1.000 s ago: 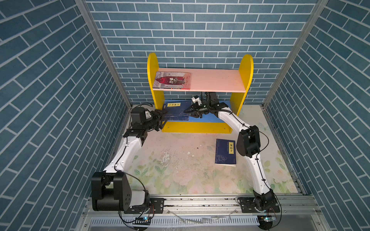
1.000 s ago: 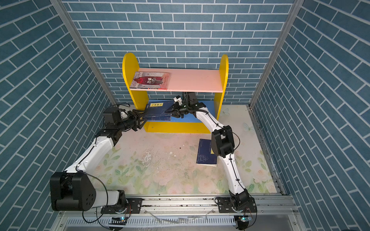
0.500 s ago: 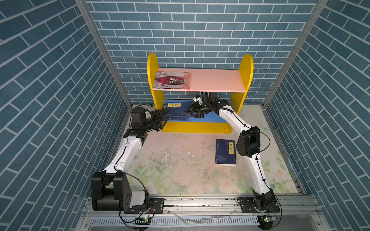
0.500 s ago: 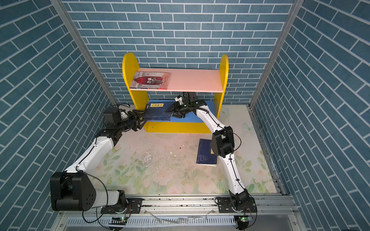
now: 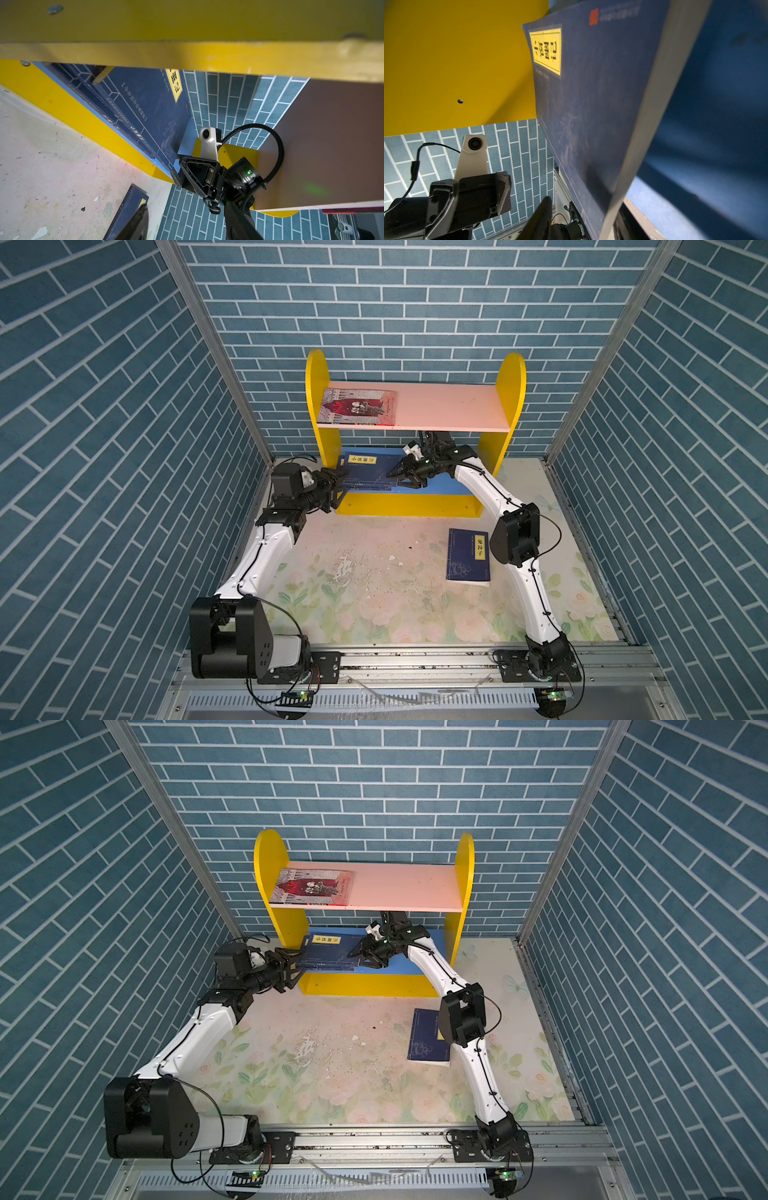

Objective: Stacking books/files
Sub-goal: Place the book on the bookshelf.

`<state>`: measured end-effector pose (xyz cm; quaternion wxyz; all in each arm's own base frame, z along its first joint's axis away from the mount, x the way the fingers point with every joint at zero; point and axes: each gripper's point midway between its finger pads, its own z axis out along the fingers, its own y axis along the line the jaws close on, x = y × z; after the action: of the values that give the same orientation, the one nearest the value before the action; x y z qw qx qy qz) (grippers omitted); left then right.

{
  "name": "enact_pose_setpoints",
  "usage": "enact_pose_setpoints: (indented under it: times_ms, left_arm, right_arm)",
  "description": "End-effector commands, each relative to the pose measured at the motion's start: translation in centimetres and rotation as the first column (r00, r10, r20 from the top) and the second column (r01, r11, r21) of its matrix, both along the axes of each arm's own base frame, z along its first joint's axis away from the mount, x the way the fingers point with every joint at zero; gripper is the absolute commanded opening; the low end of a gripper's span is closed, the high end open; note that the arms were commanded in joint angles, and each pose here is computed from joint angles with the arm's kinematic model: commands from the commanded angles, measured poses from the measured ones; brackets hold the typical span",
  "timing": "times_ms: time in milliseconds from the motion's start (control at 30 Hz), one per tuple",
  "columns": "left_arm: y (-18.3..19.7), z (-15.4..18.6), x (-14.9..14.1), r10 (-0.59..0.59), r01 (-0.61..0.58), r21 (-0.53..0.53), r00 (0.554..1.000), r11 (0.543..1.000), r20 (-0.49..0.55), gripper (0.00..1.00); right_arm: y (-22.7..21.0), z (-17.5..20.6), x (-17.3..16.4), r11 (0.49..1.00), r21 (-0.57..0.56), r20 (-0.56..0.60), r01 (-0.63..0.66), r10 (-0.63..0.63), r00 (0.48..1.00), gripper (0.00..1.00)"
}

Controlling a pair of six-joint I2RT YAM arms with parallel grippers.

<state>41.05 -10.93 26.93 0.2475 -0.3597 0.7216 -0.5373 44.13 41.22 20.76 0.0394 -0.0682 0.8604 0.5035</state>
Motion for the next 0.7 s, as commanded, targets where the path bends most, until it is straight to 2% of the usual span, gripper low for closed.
enact_pose_setpoints:
  times_ms: [0,333,667]
  left_arm:
    - [0.2,0.5,-0.2,0.005,-0.005,0.005,1.000,1.000,0.031,0.61]
    - [0.3,0.7,-0.1,0.006,-0.006,0.007,0.999,1.000,0.037,0.61]
    - [0.3,0.7,-0.2,0.008,-0.008,0.007,0.999,1.000,0.038,0.61]
  right_arm:
    - [-0.6,1.3,0.6,1.000,-0.018,0.093,-0.002,0.004,0.996,0.48]
    - [-1.3,1.7,1.6,0.998,-0.051,0.151,0.033,-0.025,0.988,0.48]
    - [-0.9,1.2,2.6,0.999,-0.029,0.152,0.042,-0.038,0.988,0.48]
